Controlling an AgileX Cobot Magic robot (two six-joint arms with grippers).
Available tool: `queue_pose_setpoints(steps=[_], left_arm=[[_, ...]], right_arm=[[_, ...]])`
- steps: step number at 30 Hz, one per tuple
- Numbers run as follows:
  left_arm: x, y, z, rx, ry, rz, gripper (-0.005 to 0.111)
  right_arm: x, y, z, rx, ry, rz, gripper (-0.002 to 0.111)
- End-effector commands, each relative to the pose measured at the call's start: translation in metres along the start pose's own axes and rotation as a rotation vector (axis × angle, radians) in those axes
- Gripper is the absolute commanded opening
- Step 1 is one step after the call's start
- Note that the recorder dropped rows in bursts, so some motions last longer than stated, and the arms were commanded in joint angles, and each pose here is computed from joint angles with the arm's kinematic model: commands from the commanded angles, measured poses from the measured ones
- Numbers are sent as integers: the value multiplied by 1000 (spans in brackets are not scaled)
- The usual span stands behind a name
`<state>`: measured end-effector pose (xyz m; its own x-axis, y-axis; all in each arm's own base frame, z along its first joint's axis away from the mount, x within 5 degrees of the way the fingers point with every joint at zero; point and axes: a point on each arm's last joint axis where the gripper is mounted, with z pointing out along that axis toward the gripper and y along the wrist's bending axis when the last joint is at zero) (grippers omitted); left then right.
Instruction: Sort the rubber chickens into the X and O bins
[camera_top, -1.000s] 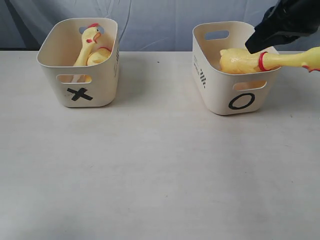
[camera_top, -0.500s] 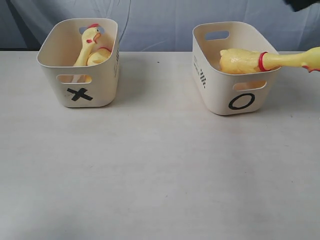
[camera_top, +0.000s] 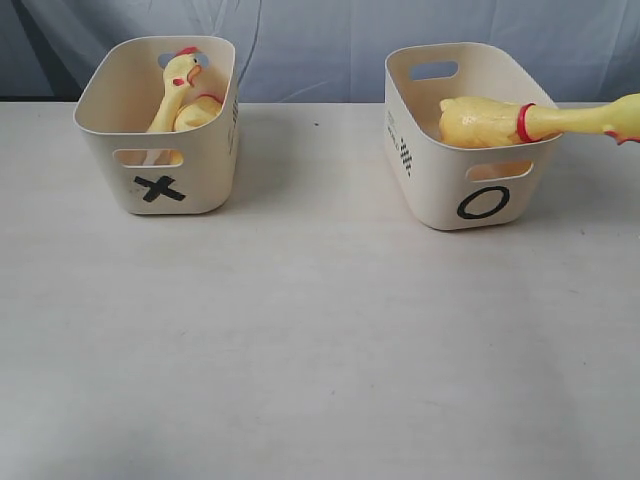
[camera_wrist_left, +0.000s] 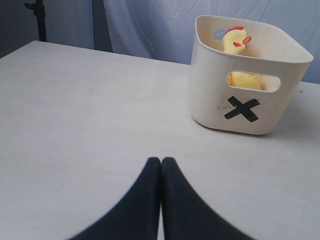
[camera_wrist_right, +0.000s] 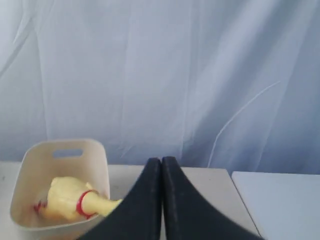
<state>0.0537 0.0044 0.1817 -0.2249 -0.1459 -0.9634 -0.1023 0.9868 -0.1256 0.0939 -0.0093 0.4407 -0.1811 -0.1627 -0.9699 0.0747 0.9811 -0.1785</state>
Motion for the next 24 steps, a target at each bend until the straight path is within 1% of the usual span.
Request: queue_pose_setpoints(steps=[1,4,10,14,16,19,20,21,22,24], left_arm=[[-3,0,-1,3,-12,1,0],[-3,0,-1,3,-12,1,0],[-3,0,-1,3,-12,1,0],[-3,0,-1,3,-12,1,0],[-3,0,-1,3,-12,1,0],[-3,0,-1,3,-12,1,0],[-3,0,-1,3,-12,1,0],[-3,0,-1,3,-12,1,0],[-3,0,-1,3,-12,1,0],[-3,0,-1,3,-12,1,0]], right_arm=[[42,-3,-22,113,-74,114,0],[75,3,-24,125,-64,157,0],[145,23,-10,46,-204,287,0],[200,34,-3,39,-142,302,0],[219,37,0,38,-112,304,0],[242,42,3,37,-88,305,0],[241,42,2,38,-98,305,0],[242,42,3,35,-81,302,0],[248,42,3,38,-24,286,0],[249,43,3,34,-7,254,0]])
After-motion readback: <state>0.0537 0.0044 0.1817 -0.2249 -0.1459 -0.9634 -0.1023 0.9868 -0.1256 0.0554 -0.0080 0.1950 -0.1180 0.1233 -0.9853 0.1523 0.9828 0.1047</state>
